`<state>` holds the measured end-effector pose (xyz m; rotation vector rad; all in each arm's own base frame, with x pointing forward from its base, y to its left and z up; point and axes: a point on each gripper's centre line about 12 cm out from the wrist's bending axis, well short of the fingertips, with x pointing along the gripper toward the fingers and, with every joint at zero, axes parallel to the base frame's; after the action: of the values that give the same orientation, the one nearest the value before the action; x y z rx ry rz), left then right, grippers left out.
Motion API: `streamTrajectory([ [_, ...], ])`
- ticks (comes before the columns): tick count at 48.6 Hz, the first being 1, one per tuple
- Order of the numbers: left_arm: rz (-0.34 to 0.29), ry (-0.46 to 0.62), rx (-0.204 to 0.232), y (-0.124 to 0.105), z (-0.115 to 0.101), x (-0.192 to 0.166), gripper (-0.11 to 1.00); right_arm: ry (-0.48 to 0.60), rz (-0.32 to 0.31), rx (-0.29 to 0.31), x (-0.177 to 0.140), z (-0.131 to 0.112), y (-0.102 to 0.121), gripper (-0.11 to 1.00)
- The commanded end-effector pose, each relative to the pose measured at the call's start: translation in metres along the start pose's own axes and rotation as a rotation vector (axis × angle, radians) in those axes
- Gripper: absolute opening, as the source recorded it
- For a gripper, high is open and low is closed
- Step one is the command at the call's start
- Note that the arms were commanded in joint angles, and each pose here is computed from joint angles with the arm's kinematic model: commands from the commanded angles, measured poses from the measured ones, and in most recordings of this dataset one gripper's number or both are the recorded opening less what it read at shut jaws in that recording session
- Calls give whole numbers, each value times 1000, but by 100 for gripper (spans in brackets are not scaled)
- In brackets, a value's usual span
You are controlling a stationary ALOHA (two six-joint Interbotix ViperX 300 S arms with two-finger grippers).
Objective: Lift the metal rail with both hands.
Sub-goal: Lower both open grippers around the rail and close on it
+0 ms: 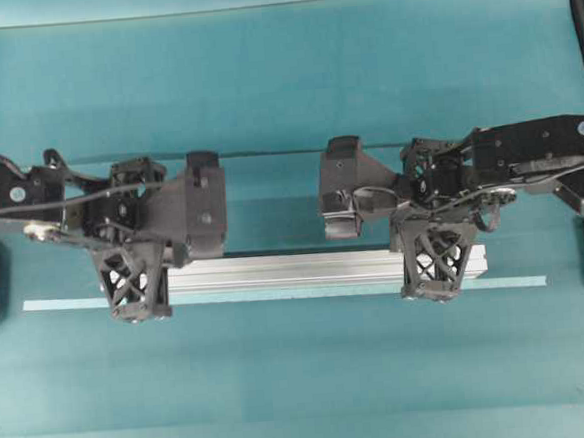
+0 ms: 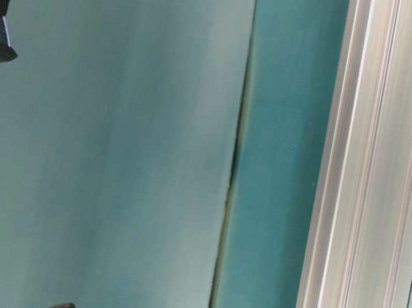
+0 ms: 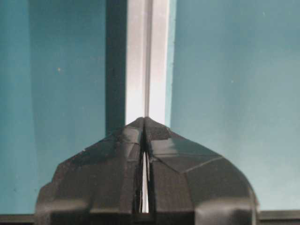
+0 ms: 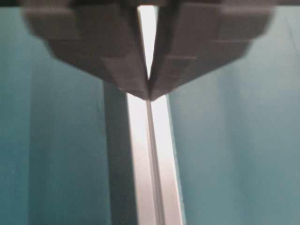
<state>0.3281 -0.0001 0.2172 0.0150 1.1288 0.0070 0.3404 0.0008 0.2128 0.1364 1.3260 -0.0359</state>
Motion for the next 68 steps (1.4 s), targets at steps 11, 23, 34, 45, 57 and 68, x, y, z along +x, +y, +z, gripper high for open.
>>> streamTrajectory([
  [11, 1, -17, -4, -1, -2, 2, 54, 7, -6, -26, 8, -4, 4, 90],
  [23, -2, 46, -20, -4, -12, 17, 98, -10, -8, -27, 18, -9, 4, 96],
  [34, -2, 41, -27, -4, -11, 22, 100, -68, -24, -49, 26, -9, 2, 96],
  [45, -2, 37, -29, -4, -12, 35, 100, -54, -24, -47, 39, -15, 1, 96],
  [57, -3, 57, -27, -4, -13, 48, 100, -67, -24, -46, 51, -15, 0, 96],
  [68, -2, 69, -29, -4, -18, 57, 100, -58, -26, -44, 63, -20, -1, 96],
])
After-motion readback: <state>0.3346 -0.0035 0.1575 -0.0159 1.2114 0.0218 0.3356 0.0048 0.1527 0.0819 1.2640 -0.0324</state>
